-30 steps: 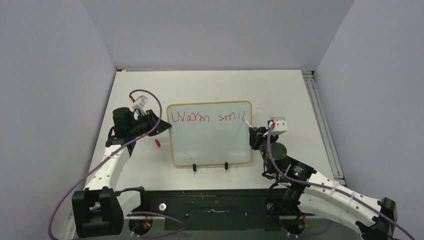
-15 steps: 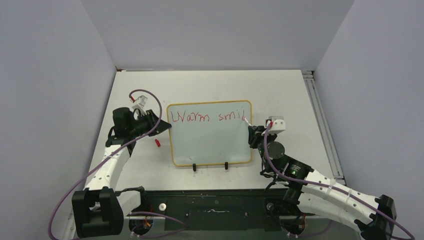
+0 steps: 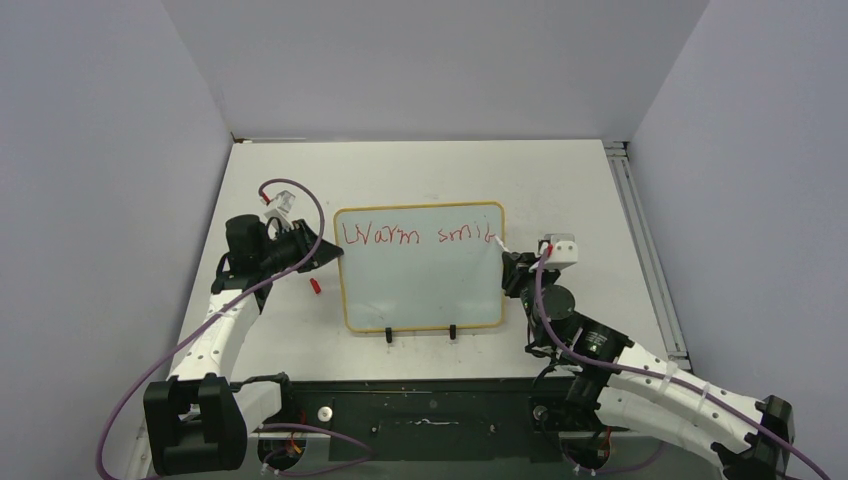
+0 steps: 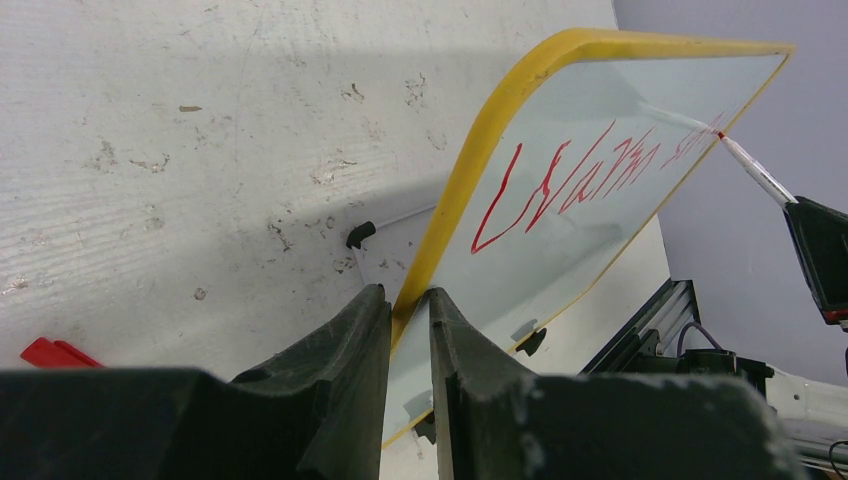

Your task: Write a sentence on the whiteboard

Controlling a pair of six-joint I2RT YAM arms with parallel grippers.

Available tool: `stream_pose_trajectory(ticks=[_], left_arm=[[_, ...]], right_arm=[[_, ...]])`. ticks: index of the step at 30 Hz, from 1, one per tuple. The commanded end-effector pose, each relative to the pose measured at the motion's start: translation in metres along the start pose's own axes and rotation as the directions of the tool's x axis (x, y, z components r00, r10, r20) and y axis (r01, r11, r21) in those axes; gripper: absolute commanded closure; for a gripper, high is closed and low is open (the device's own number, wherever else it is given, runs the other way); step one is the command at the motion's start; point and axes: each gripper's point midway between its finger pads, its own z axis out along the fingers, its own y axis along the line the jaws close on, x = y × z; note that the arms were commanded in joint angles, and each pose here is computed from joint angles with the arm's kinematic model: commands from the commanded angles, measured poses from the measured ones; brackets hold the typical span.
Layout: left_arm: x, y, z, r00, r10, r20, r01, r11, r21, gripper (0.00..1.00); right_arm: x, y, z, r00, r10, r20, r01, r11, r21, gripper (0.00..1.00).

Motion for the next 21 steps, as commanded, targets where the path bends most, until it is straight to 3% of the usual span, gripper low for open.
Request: stream_pose_trajectory(ticks=[1, 21], left_arm=[[-0.019, -0.016, -0.004, 0.997, 0.060, 0.042, -0.062, 0.998, 0.030, 0.81], [-0.019, -0.016, -0.003, 0.997, 0.059, 0.040, -0.061, 0.998, 0.032, 0.81]], right_arm=[[-0.021, 0.002, 0.001, 0.998, 0.023, 0.050, -0.024, 1.000, 0.013, 0.95], [-0.022, 0.016, 0.007, 0.999, 0.006, 0.052, -0.005, 1.000, -0.029, 0.95]])
